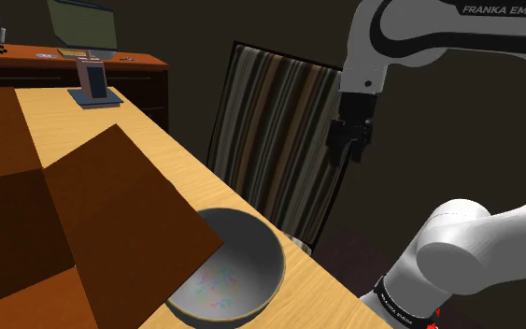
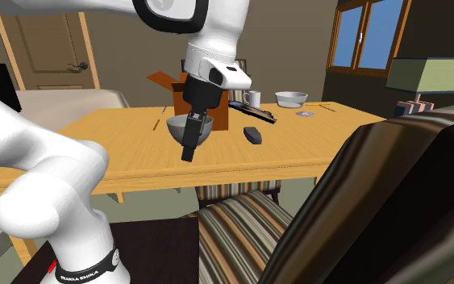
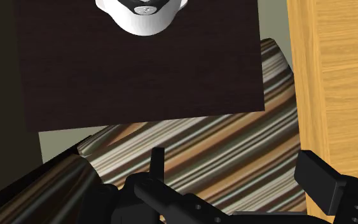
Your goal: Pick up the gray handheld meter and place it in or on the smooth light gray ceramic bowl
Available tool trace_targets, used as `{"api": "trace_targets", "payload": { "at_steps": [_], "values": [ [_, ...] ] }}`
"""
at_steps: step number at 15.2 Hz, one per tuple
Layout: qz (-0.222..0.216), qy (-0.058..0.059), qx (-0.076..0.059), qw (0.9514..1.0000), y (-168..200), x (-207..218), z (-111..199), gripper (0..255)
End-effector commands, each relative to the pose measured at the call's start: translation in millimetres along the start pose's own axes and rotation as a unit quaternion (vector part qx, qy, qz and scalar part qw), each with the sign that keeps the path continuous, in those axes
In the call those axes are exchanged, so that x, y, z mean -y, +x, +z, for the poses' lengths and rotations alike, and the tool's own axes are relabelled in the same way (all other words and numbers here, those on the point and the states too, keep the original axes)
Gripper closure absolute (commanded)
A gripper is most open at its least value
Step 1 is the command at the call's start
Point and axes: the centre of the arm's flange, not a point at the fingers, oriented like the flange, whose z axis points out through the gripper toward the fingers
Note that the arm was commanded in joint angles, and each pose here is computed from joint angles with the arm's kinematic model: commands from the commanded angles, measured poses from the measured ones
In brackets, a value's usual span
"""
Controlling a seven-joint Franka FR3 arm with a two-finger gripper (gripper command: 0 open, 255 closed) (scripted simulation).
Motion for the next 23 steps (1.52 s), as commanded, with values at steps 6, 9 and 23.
{"api": "trace_targets", "payload": {
  "at_steps": [6,9,23],
  "values": [
    [0.077,0.005,-0.02,0.9968,-9.3,63.6,13.6,0],
    [0.123,0.007,-0.032,0.9919,-9.9,102.1,21.6,0],
    [0.332,0.019,-0.086,0.9392,36.2,275.7,54.3,0]
  ]
}}
